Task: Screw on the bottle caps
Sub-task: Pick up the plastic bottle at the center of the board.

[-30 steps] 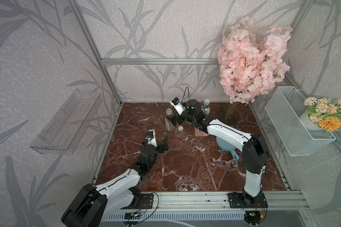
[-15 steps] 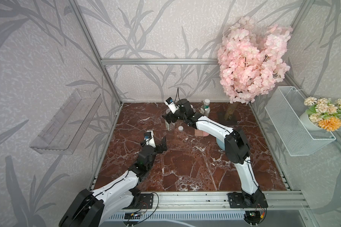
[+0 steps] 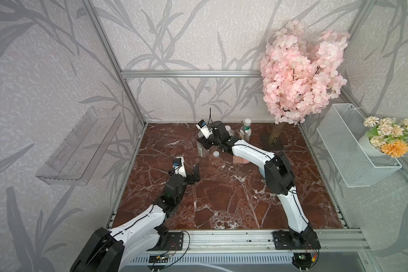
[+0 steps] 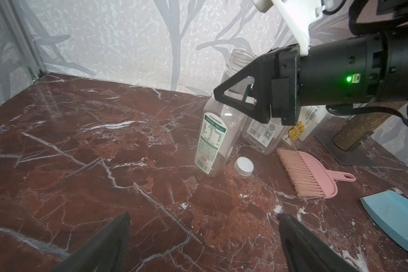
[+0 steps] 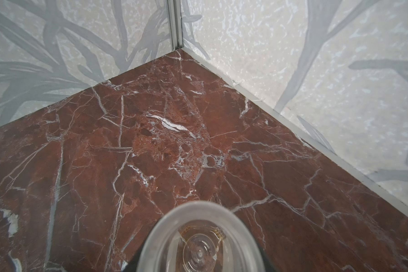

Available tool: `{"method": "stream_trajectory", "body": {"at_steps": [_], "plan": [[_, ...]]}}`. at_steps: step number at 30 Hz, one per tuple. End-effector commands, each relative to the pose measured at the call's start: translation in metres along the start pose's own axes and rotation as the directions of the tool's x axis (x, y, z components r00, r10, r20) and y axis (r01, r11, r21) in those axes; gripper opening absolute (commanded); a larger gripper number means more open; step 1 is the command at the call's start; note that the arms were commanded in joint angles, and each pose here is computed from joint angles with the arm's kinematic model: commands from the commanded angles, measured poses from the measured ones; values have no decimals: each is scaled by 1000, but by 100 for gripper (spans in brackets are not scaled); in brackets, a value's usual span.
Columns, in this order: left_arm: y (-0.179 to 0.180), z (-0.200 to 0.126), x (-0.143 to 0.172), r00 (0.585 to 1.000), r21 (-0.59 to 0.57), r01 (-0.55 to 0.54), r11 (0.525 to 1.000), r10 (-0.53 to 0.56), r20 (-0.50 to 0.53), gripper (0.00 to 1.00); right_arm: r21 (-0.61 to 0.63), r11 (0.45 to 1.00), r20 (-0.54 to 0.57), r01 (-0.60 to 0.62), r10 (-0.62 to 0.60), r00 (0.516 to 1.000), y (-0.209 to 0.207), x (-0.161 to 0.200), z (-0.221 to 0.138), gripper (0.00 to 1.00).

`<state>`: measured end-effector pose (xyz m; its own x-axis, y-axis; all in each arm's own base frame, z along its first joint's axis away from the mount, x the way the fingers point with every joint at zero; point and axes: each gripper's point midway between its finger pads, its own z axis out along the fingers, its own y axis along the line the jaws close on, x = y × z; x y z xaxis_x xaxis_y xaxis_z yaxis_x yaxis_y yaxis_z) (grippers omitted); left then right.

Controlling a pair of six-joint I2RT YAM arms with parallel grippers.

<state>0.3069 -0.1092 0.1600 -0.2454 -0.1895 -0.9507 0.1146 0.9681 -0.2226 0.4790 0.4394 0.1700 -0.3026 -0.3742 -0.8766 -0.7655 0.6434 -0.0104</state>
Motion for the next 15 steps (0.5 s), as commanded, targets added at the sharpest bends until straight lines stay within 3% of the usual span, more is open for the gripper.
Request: {"method": "stream_trajectory", "body": {"at_steps": [1,5,8,10,12,15], "plan": [[-13,-7,-14,998,84,-23,996,18,56,100,-9,998,83,60,-59,995,6,-40,-48,23],[-36,-18,-29,991,218,-67,974,38,132,100,-101,986,105,132,-122,987,27,-40,-110,21],[-65,-32,-41,978,375,-132,918,58,200,100,-260,944,127,204,-176,976,58,-28,-168,17],[-92,-47,-48,966,515,-190,836,66,250,100,-362,900,139,245,-208,968,78,-14,-205,17],[-123,-71,-50,952,667,-257,699,64,299,100,-445,852,160,277,-229,960,97,2,-241,18],[-152,-96,-46,944,795,-308,523,67,322,100,-529,792,194,305,-237,952,121,16,-287,19]]}}
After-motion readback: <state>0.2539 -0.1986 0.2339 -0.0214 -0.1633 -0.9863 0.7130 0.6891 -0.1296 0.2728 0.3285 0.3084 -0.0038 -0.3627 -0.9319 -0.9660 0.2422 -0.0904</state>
